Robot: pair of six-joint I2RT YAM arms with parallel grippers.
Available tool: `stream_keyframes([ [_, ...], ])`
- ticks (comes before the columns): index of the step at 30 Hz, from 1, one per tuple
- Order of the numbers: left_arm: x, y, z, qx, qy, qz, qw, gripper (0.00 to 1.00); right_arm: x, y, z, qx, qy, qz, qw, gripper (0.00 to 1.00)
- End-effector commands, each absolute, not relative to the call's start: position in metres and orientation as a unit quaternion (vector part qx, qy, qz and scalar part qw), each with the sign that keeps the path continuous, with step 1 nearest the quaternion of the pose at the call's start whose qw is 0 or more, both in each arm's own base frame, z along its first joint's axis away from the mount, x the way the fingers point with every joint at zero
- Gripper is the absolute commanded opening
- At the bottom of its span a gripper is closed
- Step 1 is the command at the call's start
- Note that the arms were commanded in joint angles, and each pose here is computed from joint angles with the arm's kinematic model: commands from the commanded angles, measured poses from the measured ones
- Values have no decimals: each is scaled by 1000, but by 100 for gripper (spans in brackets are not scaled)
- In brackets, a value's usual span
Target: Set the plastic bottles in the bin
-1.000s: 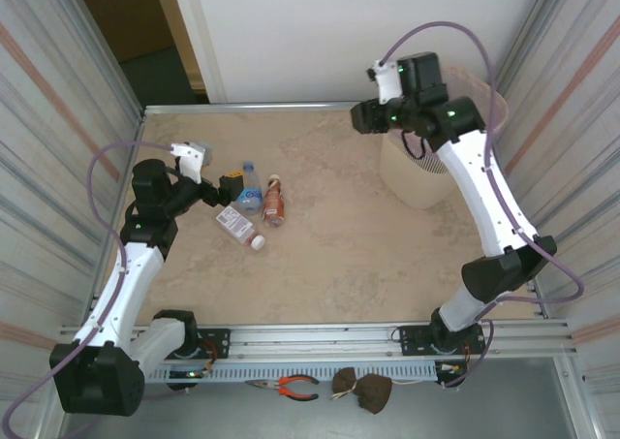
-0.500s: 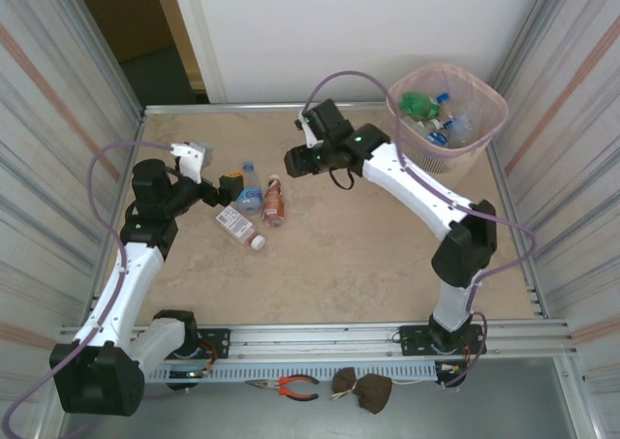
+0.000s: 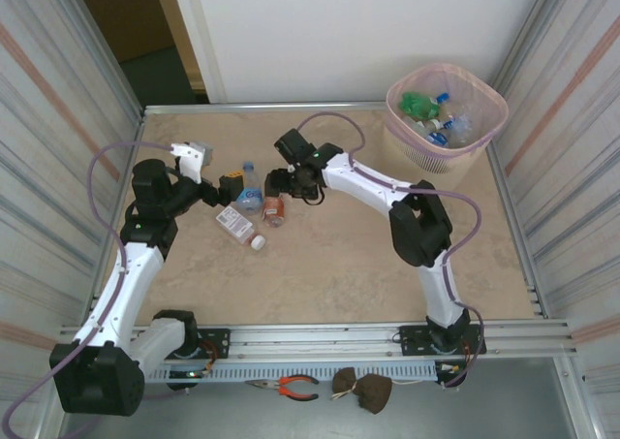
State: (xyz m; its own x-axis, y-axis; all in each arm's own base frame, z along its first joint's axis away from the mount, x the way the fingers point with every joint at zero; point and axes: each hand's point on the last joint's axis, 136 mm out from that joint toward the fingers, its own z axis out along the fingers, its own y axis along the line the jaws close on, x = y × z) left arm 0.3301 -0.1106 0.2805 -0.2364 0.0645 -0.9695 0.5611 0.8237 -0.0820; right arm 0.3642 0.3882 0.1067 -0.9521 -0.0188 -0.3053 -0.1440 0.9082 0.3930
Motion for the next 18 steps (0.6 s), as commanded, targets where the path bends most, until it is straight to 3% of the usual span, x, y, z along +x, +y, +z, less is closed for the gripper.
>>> stream_keyframes([
  [1, 332, -109, 295, 210, 744, -209, 599, 99, 359, 408, 101, -27, 964, 234, 126, 81],
  [18, 331, -109, 297, 210, 743, -207, 600, 99, 358, 421, 45, -21, 975, 204, 82, 77],
])
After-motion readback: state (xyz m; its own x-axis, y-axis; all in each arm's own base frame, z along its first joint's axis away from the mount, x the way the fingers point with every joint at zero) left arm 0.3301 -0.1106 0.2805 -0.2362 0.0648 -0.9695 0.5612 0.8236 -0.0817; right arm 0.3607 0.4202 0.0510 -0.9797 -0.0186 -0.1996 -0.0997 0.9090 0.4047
